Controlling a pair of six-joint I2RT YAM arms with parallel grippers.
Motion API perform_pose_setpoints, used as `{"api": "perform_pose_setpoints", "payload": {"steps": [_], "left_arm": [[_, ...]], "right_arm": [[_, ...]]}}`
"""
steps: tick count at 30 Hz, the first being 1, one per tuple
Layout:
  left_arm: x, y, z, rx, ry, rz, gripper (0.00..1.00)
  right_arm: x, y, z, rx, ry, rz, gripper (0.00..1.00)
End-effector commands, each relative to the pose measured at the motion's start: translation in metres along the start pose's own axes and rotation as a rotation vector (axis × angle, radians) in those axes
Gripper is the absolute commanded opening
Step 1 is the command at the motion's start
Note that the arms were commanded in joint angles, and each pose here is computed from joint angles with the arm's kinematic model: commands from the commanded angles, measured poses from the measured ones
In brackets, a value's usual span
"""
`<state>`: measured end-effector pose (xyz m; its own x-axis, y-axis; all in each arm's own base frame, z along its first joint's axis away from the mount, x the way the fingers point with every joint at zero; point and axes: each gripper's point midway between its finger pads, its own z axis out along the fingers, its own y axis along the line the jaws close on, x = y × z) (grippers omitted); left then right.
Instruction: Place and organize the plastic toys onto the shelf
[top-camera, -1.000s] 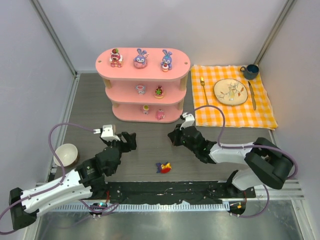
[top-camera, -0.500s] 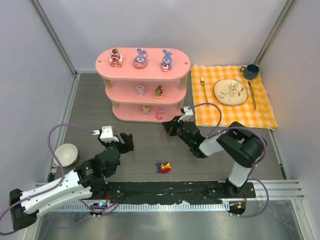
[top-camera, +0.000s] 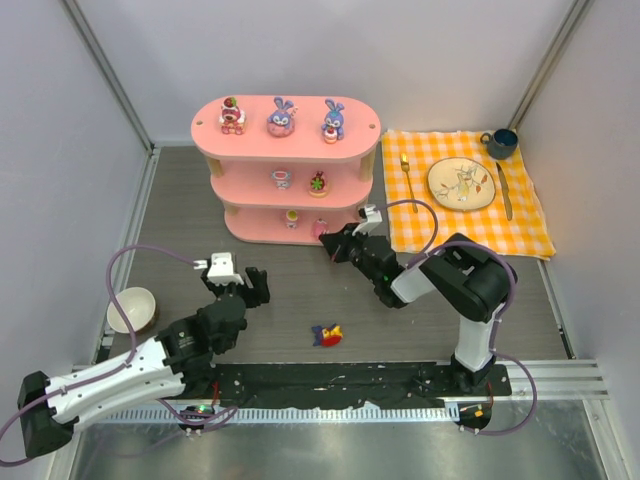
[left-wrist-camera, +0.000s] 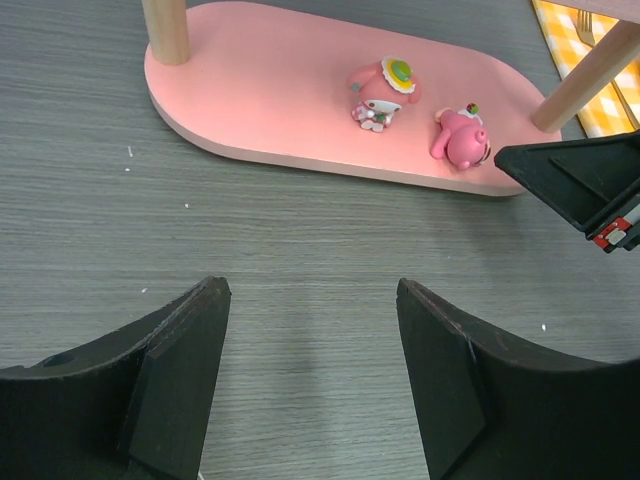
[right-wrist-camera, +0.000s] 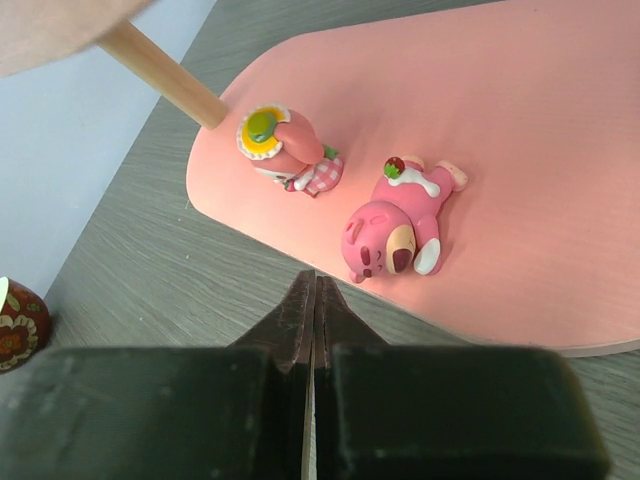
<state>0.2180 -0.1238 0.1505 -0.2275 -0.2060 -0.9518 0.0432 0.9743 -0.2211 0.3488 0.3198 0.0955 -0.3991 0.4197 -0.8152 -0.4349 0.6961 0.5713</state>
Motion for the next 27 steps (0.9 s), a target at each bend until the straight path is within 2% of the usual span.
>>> {"api": "perform_pose_setpoints", "payload": {"steps": [1,27], "left_arm": [[-0.008,-0.002,0.003,-0.011,-0.039,-0.026,0.72],[0.001,0.001,0.011,-0.020,-0.031,-0.022,0.72]], "right_arm": [[-0.019,0.015,0.010,-0.066,-0.063,0.014,0.01],[-0.011,-0.007,0.025,-0.045,-0.038,0.021,0.01]]}}
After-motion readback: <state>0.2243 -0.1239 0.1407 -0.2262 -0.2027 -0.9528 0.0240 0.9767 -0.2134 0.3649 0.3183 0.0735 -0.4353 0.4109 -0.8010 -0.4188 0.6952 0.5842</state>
